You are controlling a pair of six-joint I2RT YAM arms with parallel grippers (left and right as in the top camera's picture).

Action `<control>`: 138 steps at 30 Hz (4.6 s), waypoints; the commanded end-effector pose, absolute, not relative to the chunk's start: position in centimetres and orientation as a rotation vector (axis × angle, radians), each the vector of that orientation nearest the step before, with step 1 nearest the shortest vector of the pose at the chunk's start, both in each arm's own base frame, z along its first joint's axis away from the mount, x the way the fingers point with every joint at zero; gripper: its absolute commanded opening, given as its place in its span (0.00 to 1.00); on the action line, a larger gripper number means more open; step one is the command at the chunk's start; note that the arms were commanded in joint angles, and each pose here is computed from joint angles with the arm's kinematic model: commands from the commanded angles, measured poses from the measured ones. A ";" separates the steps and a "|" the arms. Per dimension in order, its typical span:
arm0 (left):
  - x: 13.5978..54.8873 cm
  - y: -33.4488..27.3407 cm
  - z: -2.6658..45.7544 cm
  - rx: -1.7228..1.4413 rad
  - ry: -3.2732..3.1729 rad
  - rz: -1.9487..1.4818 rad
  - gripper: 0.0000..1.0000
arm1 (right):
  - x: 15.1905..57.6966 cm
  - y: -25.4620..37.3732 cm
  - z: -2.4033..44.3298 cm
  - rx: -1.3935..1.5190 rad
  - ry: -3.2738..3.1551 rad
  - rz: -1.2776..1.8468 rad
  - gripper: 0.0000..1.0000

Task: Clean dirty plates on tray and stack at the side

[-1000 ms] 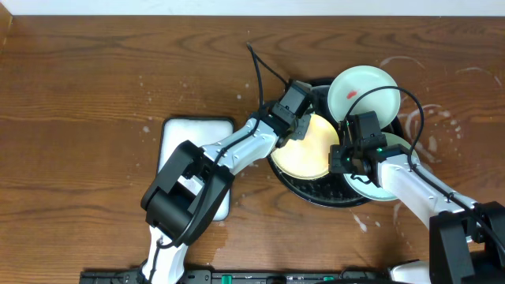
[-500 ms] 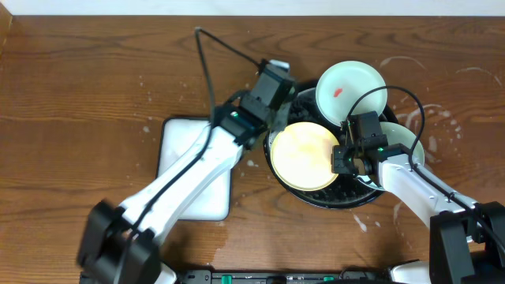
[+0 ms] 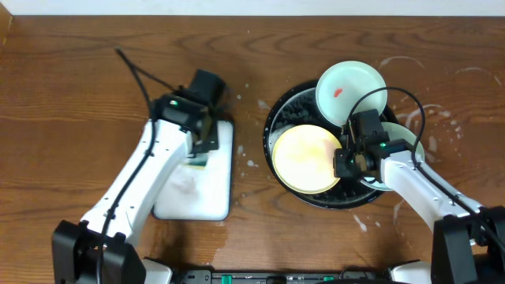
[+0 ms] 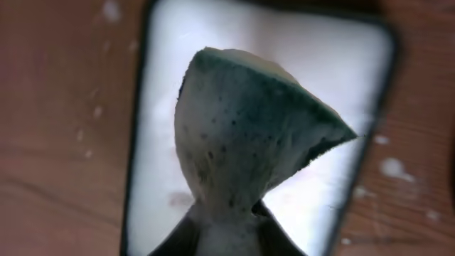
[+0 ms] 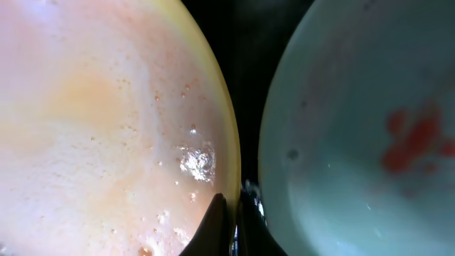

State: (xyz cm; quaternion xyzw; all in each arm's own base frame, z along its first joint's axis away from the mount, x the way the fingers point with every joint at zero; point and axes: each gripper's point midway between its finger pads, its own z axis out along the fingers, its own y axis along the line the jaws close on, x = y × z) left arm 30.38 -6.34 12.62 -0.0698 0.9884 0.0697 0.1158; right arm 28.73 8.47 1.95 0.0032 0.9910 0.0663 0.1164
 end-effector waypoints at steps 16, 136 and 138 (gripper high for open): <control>29.1 -3.9 11.2 -0.368 2.949 0.184 0.79 | 31.1 8.7 14.2 -0.263 2.495 -0.322 0.01; 29.1 -3.9 11.2 -0.368 2.949 0.184 0.81 | 30.7 14.0 23.7 -0.788 1.953 -0.918 0.01; 29.1 -3.9 11.2 -0.368 2.949 0.184 0.81 | 30.7 14.0 23.8 -0.787 1.952 -0.918 0.01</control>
